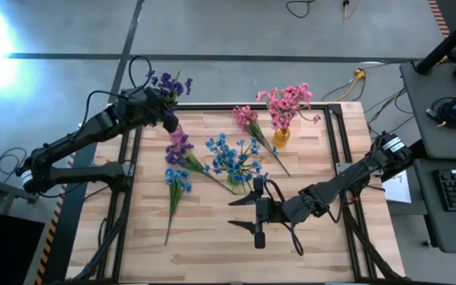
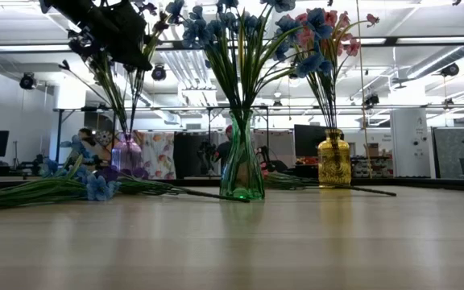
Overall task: Sort flowers into vase by color
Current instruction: Put the right violet flowers into the violet vase
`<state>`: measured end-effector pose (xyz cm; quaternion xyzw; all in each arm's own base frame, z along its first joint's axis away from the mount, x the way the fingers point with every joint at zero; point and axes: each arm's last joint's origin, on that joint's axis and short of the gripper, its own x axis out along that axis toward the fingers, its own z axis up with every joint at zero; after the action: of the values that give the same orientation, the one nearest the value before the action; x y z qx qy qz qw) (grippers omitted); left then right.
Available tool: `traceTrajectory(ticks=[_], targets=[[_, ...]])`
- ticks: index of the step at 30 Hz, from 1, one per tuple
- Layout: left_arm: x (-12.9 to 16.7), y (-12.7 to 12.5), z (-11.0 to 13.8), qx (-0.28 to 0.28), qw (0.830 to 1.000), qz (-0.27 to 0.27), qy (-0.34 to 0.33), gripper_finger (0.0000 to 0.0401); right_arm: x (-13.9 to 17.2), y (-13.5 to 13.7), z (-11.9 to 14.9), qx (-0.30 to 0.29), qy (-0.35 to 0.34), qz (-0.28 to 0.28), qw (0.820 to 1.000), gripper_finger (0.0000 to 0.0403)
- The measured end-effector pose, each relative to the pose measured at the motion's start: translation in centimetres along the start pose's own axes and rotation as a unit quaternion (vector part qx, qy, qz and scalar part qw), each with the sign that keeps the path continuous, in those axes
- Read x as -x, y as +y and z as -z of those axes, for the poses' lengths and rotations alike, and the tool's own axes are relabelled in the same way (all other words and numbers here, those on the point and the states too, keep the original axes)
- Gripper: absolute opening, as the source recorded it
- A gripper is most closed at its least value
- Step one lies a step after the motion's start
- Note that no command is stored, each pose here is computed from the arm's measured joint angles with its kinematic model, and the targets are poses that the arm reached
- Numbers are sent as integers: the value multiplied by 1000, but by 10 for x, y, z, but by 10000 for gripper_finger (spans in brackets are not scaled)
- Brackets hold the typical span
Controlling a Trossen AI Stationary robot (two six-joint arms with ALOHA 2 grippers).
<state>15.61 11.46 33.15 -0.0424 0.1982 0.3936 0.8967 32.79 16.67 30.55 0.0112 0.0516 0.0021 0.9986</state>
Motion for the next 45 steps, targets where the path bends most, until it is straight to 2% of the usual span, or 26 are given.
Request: traceTrajectory(ticks=[7,26,37,45], targets=[[-3,-1,6,3,1000,0,8,0,0,0,0,0,1,0,1000,221],[-25,-5,44,13,1000,3,-1,0,0,0,0,-2,2,1,1000,221],[-26,-6,46,10,1000,3,3,1,0,0,1,-2,2,1,1000,221],[-23,-5,39,12,1000,4,-6,41,0,0,0,-2,2,0,1000,221]])
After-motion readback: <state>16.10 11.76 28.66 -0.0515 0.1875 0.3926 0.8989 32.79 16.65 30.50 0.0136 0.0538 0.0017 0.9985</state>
